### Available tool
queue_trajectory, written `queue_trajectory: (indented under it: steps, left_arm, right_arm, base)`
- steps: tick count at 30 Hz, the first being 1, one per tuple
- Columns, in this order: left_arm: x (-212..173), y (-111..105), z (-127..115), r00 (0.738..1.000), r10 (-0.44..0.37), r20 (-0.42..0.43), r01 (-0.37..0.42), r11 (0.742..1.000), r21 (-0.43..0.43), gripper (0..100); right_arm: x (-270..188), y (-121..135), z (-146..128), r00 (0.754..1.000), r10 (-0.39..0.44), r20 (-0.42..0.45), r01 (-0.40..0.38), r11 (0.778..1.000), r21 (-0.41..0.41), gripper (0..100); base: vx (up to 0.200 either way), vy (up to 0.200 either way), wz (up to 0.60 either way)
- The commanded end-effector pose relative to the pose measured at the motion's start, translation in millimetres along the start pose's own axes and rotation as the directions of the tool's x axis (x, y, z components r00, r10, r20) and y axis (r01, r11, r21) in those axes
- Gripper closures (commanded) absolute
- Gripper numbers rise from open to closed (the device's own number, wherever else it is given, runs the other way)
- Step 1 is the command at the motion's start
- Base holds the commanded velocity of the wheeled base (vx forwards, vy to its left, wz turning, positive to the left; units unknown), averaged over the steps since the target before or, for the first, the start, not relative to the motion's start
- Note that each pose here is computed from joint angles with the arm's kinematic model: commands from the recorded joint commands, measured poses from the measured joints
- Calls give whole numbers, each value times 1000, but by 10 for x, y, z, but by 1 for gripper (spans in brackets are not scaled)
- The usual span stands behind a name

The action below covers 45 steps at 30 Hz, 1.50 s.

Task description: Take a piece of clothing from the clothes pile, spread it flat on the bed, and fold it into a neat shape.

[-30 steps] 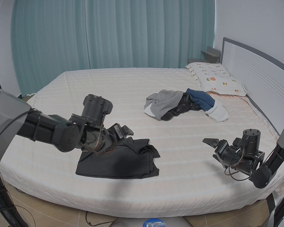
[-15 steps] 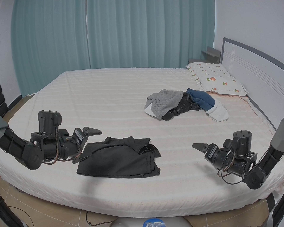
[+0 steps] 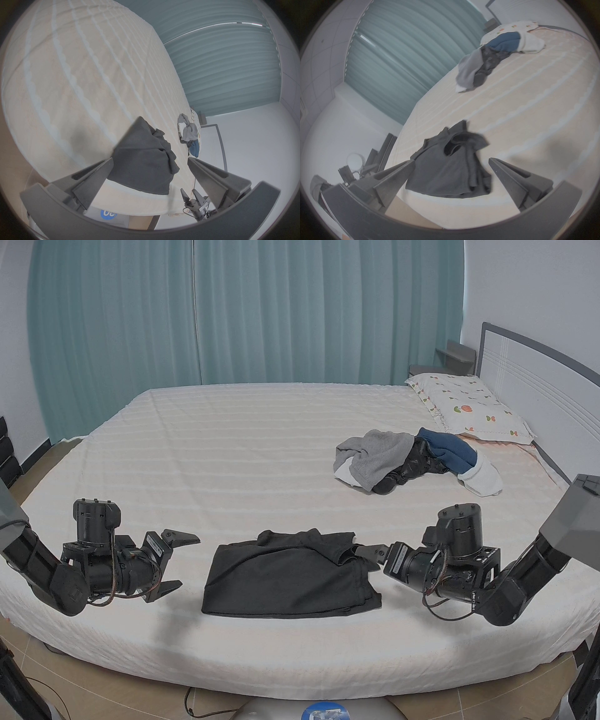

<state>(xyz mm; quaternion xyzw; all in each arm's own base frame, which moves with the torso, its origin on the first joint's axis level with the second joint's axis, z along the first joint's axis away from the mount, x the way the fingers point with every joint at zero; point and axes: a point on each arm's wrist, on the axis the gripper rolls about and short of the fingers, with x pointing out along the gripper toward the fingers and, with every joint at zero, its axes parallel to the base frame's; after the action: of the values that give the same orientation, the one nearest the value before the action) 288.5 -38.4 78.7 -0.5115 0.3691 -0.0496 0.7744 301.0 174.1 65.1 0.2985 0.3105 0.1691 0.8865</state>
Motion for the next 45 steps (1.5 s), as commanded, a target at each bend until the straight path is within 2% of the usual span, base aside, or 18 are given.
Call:
queue_trajectory:
  steps: [1, 8, 12, 15, 30, 37, 45]
  left_arm:
    - [106, 164, -38, 999, 47, -23, -47, 999, -21, 0]
    - [144, 210, -54, 998, 62, -26, -63, 998, -16, 0]
    - [161, 218, -67, 997, 67, -31, -67, 998, -12, 0]
    - [174, 236, -92, 997, 73, -40, -74, 997, -9, 0]
    - [193, 259, -116, 997, 68, -41, -68, 998, -3, 0]
    - [199, 258, -124, 997, 69, -44, -69, 998, 0, 0]
    - [204, 254, -142, 996, 69, -49, -69, 998, 3, 0]
  right_arm:
    - [150, 91, -112, 999, 22, -31, -23, 999, -31, 0]
    - [314, 195, -111, 998, 18, -58, -20, 999, -42, 0]
    - [414, 156, -140, 998, 2, -59, -5, 999, -47, 0]
    - [552, 27, -147, 998, -35, -56, 32, 998, -46, 0]
    - [621, -341, 216, 988, -140, 60, 146, 984, -106, 0]
    - [803, -466, 520, 979, -156, 129, 167, 982, -83, 0]
    - [941, -623, 732, 969, -198, 147, 207, 977, -51, 0]
  base:
    - [0, 200, 0]
    - [0, 200, 0]
    - [0, 0, 0]
    - [0, 0, 0]
    - [0, 0, 0]
    - [0, 0, 0]
    - [0, 0, 0]
